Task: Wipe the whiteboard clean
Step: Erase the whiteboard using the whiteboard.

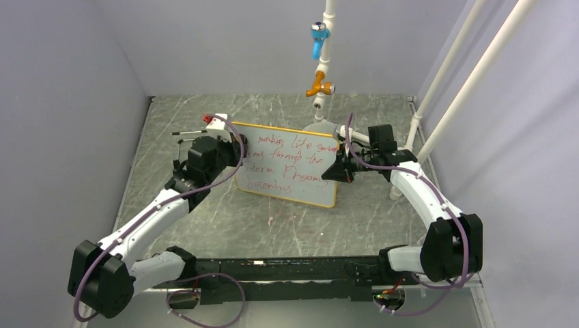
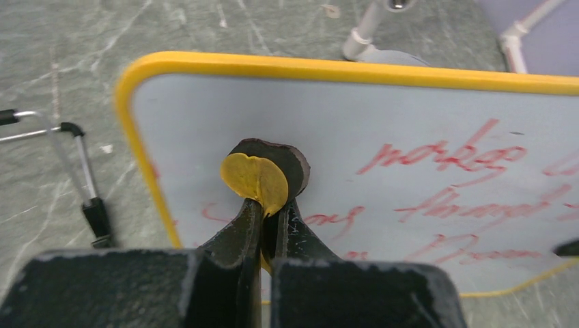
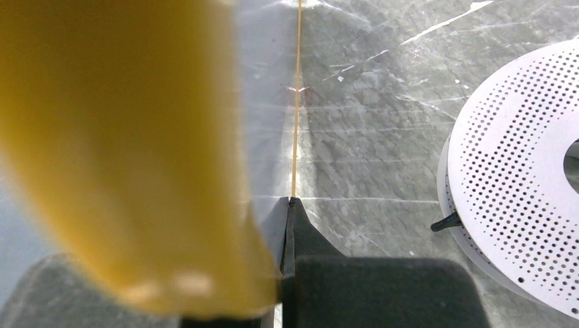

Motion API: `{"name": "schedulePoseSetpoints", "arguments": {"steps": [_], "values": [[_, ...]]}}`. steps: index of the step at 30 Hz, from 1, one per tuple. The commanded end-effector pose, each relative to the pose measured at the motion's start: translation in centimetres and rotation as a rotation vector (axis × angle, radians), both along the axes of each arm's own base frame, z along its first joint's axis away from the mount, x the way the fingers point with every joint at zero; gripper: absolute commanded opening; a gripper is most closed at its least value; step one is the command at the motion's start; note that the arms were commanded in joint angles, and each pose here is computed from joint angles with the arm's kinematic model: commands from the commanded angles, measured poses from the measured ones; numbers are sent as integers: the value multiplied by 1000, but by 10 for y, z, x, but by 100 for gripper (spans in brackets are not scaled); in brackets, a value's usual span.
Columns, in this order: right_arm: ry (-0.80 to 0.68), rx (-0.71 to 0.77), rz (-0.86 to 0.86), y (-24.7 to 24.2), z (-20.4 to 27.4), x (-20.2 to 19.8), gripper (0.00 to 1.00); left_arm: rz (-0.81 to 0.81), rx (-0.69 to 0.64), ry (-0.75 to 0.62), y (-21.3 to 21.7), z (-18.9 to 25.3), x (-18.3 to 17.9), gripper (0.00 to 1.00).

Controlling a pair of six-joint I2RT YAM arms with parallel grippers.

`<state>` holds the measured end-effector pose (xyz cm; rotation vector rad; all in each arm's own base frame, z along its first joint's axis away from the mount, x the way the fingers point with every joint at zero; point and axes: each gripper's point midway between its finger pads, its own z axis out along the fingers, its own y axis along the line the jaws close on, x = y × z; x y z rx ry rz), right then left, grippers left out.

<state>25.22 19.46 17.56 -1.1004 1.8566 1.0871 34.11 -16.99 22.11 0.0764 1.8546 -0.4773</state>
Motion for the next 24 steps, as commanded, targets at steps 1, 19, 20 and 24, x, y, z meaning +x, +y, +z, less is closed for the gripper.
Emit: {"name": "schedulePoseSetpoints", "arguments": {"steps": [1, 19, 20, 24], "values": [[-37, -21, 64, 7, 3, -7, 0, -128, -37, -82, -31, 34, -15, 0], [-67, -31, 139, 4, 4, -19, 0, -17, 40, -75, 12, 12, -14, 0], [-66, -31, 143, 4, 3, -19, 0, -49, 30, -85, 7, 14, -15, 0], [-68, -32, 147, 4, 3, -19, 0, -147, 38, -119, -13, 19, -26, 0]]}}
